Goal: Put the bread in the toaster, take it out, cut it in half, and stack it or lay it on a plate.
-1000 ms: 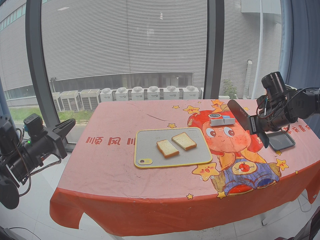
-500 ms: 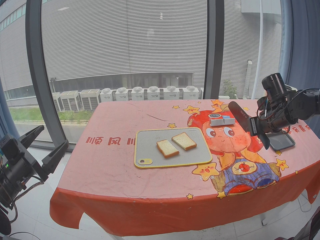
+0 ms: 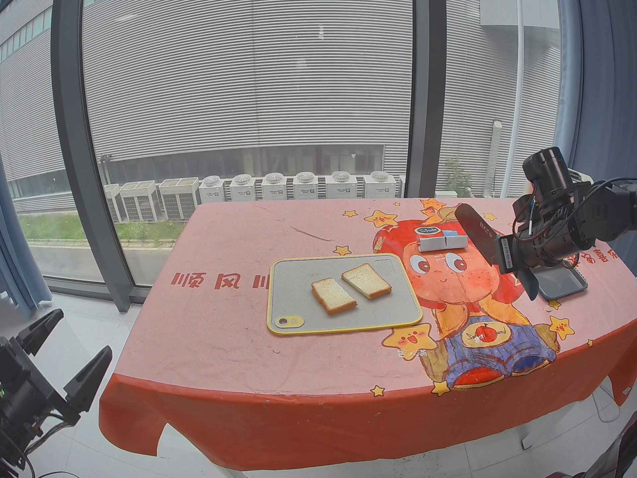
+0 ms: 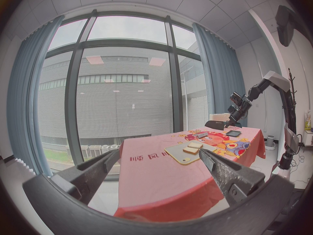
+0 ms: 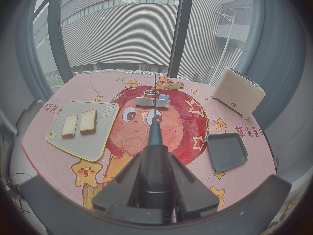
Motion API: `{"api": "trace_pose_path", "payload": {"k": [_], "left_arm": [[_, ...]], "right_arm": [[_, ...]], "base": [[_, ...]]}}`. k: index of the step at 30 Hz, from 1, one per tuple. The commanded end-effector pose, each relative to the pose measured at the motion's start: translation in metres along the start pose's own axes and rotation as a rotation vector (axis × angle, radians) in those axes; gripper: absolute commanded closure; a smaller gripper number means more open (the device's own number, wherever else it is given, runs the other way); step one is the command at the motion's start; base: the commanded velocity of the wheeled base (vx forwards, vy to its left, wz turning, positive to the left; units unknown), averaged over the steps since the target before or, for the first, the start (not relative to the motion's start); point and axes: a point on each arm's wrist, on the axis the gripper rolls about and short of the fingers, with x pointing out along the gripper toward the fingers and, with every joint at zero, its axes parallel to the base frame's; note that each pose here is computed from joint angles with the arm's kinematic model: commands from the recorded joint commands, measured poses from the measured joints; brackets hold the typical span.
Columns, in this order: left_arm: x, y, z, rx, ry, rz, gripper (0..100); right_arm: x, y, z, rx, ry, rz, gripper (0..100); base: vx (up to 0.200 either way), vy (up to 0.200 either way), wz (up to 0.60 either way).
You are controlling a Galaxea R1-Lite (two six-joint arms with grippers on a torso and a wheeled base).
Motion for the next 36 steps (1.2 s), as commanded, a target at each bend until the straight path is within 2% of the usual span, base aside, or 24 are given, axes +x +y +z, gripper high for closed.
{"api": "trace_pose_path", "payload": {"k": [1, 11, 17, 26, 28, 29, 30, 31, 32, 34, 36], "left_arm": [[-0.041, -0.013, -0.007, 0.024, -0.075, 0.001, 0], [-0.078, -0.026, -0.041, 0.021, -0.068, -0.007, 0], [-0.092, -0.031, -0.064, 0.005, -0.013, -0.011, 0], [-0.095, -0.031, -0.065, 0.014, -0.026, 0.04, 0], [-0.095, -0.03, -0.065, 0.012, -0.025, 0.081, 0], [-0.095, -0.029, -0.066, 0.009, -0.022, 0.158, 0], [-0.095, -0.028, -0.066, 0.009, -0.021, 0.172, 0], [-0.095, -0.026, -0.066, 0.009, -0.016, 0.259, 0], [-0.095, -0.025, -0.07, -0.003, 0.007, 0.3, 0], [-0.095, -0.024, -0.071, -0.023, 0.003, 0.346, 0], [-0.095, -0.024, -0.071, -0.021, 0.002, 0.34, 0]], "right_arm": [[-0.006, 0.001, -0.001, -0.002, -0.012, 0.004, 100], [-0.009, -0.003, 0.0, 0.006, -0.019, 0.0, 100], [-0.011, -0.003, -0.003, 0.011, -0.017, 0.0, 100], [-0.01, -0.004, -0.007, 0.015, -0.052, 0.001, 100], [-0.01, -0.004, -0.007, 0.016, -0.055, 0.001, 100], [-0.011, -0.004, -0.007, 0.016, -0.058, 0.001, 100], [-0.012, -0.004, -0.007, 0.017, -0.059, 0.001, 100], [-0.014, -0.004, -0.007, 0.015, -0.062, 0.003, 100], [-0.016, -0.004, -0.007, 0.014, -0.065, 0.004, 100], [-0.017, -0.002, -0.007, 0.013, -0.072, 0.007, 100], [-0.019, -0.001, -0.006, 0.015, -0.078, 0.011, 100]], "base": [[0.0, 0.0, 0.0], [0.0, 0.0, 0.0], [0.0, 0.0, 0.0], [0.0, 0.0, 0.0], [0.0, 0.0, 0.0], [0.0, 0.0, 0.0], [0.0, 0.0, 0.0], [0.0, 0.0, 0.0], [0.0, 0.0, 0.0], [0.0, 0.0, 0.0], [0.0, 0.0, 0.0]]}}
